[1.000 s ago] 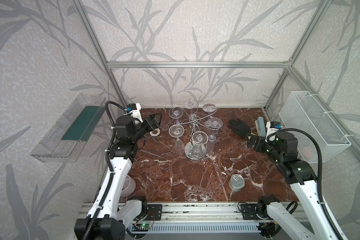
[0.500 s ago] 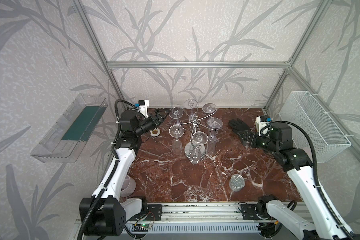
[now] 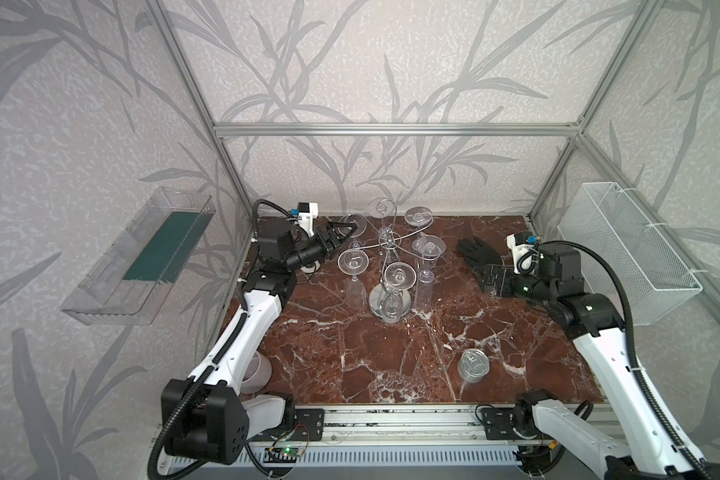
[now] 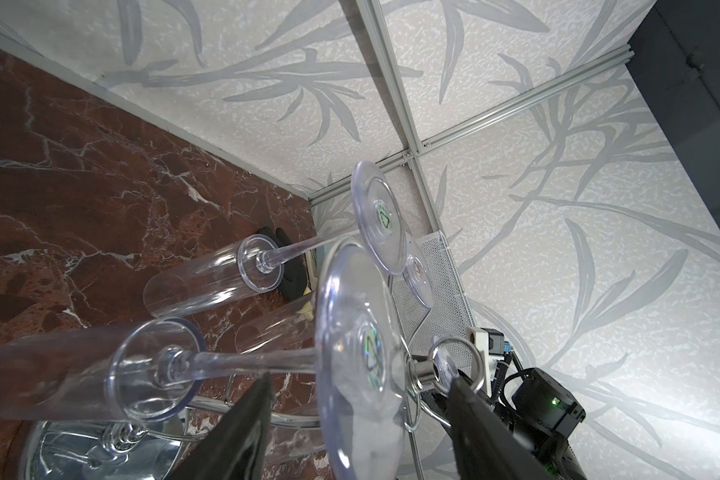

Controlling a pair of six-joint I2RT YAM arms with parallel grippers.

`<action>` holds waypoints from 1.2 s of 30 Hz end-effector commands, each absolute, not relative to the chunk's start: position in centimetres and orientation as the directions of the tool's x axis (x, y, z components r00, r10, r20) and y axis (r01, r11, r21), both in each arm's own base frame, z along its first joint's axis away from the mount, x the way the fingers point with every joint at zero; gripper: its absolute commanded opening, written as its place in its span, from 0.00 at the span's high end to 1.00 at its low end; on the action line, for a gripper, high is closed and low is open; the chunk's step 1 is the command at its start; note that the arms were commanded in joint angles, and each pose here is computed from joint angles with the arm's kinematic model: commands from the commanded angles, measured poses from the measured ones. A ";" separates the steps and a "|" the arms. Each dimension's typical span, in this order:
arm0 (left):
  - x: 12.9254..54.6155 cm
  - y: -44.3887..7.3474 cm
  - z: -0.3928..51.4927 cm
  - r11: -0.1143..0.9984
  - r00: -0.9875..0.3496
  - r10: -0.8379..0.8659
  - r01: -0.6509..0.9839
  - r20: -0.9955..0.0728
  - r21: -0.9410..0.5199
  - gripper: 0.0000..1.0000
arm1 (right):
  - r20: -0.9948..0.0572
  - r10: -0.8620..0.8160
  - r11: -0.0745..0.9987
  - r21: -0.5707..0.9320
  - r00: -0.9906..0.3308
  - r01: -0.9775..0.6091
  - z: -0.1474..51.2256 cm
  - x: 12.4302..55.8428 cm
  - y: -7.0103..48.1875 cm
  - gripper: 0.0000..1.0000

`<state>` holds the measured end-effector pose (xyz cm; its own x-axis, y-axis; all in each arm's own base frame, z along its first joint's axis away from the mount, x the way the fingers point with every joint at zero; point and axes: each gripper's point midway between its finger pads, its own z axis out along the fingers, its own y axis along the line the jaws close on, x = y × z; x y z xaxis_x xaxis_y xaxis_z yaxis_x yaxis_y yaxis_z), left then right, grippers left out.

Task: Take the wine glass off the wine glass rack
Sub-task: 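Grasp a clear flute glass with the left gripper while the right arm advances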

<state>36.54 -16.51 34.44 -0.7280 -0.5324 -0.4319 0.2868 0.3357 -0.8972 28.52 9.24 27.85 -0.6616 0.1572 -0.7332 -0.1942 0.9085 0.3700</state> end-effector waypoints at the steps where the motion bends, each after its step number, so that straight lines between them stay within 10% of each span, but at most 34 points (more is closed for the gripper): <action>1: 36.7 -15.9 35.9 0.307 -0.701 -0.586 0.272 -0.407 -0.912 0.39 | -0.739 0.134 0.906 0.361 -0.661 -0.220 28.4 28.3 9.5 0.01; 36: 35.9 -14.8 36.8 0.342 -0.656 -0.624 0.258 -0.423 -0.904 0.89 | -0.752 0.148 0.921 0.342 -0.642 -0.188 28.8 28.2 8.8 0.01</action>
